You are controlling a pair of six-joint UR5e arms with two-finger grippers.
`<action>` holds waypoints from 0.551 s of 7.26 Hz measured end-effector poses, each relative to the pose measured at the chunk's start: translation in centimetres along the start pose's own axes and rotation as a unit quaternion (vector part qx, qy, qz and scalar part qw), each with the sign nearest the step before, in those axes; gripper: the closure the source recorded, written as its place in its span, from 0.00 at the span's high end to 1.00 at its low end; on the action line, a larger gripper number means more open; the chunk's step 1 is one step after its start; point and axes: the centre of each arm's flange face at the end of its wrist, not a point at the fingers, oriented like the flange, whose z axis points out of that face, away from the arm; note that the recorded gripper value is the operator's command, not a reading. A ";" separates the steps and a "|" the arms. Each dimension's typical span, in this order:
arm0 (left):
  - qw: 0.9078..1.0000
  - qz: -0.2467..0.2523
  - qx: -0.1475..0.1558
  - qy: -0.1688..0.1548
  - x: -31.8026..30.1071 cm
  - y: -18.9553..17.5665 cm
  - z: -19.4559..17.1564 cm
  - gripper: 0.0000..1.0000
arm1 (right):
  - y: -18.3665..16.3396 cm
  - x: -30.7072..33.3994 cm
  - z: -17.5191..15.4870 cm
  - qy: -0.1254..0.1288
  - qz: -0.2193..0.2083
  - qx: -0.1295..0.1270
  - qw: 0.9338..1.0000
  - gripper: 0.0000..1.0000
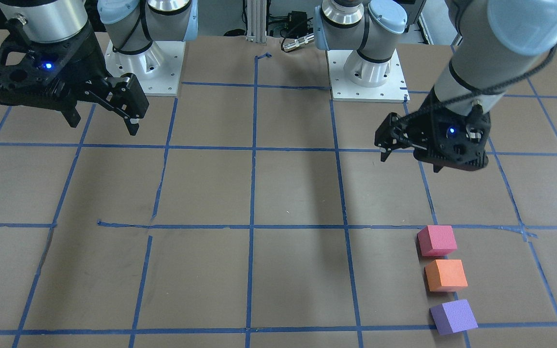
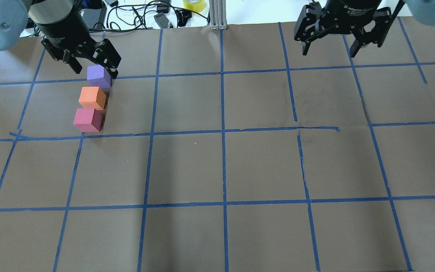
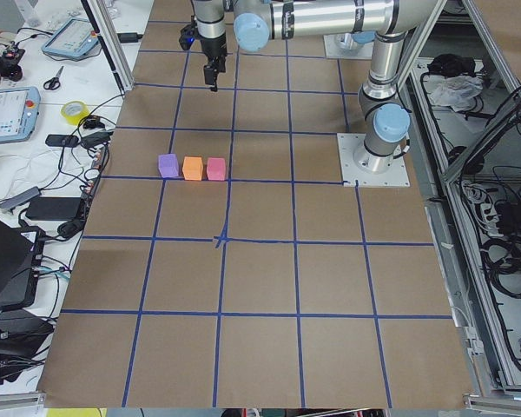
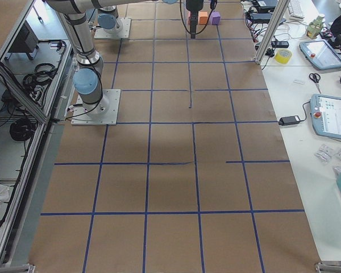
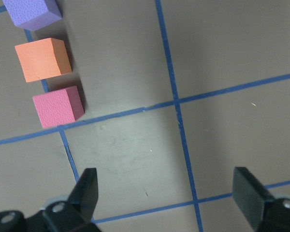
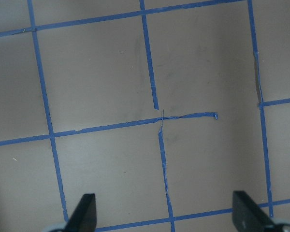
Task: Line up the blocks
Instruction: 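Open the left gripper and lift it away from the cubes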
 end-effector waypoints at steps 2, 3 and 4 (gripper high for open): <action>1.000 0.000 0.011 -0.001 3.0 2.5 -3.3 1.00 | 0.0 0.0 0.0 0.001 0.000 0.000 1.000 1.00; 1.000 -0.001 0.016 -0.002 3.6 3.1 -3.8 1.00 | 0.0 0.0 0.0 0.000 0.000 0.001 1.000 1.00; 1.000 -0.003 0.019 -0.003 3.7 3.3 -4.2 1.00 | 0.0 0.0 0.0 0.000 0.000 0.001 1.000 1.00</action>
